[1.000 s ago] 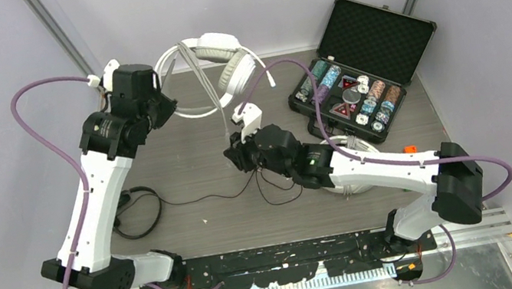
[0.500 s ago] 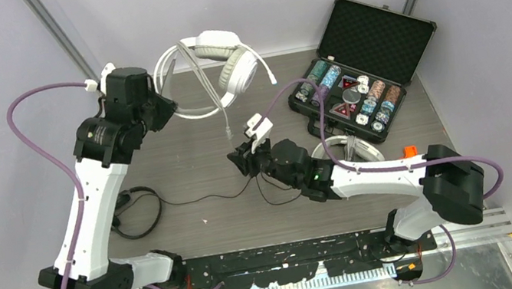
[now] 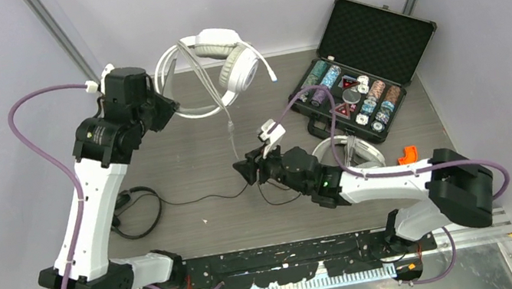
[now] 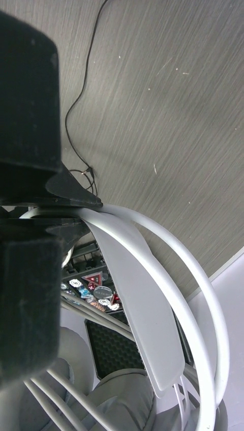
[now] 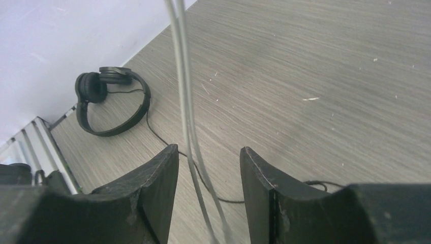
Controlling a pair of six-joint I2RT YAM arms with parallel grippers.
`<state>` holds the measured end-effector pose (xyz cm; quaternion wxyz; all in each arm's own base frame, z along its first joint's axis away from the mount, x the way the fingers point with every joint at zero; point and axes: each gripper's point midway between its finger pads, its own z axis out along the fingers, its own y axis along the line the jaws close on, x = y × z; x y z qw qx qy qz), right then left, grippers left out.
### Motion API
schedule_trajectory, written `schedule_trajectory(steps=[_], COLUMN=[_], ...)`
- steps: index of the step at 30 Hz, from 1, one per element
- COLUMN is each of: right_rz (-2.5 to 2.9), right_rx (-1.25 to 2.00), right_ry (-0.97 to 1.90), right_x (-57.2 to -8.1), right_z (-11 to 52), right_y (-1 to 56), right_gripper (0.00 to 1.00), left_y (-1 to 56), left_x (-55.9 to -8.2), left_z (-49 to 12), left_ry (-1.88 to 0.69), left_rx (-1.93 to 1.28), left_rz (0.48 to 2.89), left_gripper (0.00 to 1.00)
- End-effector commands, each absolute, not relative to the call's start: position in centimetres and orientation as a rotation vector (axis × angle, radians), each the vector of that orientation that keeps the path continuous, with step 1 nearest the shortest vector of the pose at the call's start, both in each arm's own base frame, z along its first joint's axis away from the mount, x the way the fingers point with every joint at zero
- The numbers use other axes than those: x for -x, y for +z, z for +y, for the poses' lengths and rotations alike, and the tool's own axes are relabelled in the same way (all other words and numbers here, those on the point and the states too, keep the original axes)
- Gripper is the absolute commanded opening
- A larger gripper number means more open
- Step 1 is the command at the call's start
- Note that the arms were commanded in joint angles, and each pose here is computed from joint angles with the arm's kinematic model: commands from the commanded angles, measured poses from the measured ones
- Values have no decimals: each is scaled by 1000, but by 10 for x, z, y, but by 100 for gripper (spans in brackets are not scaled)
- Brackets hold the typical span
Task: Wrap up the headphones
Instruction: Wrap the headphones cable around the headphones.
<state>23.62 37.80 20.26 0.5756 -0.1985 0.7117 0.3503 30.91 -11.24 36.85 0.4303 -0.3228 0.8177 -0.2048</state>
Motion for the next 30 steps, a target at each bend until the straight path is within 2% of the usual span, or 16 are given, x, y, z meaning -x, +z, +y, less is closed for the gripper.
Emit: schedule_trajectory(steps=[1,5,9,12,16,22,30], right_rz=[1679,1741,1837,1908,1912,1806,1755], right_rx=[280,199,84,-123,-521,-824,-1312], right_ry=[889,842,779,827,1044,1353,1473], right_x=[-231,-230,-230,-228,-226,-221,-225], right_z=[357,334,312,302,294,295,286], right_y=[222,204,190,195,225,277,281], right_gripper=[53,55,62,63,66,66,60], left_y=[420,418,418,420,420,423,418], left_x=[-332,-339,-346,-350,-354,-353,-349], left_z=[-120,-123,-125,-129,-134,-141,-152], left_ry=[-673,-680,-686,-704,-722,-757,-818], left_rx=[831,835,832,807,763,689,638], left_rz=[1840,1841,1831,1823,1820,1807,1825], left_gripper=[0,0,0,0,0,0,0])
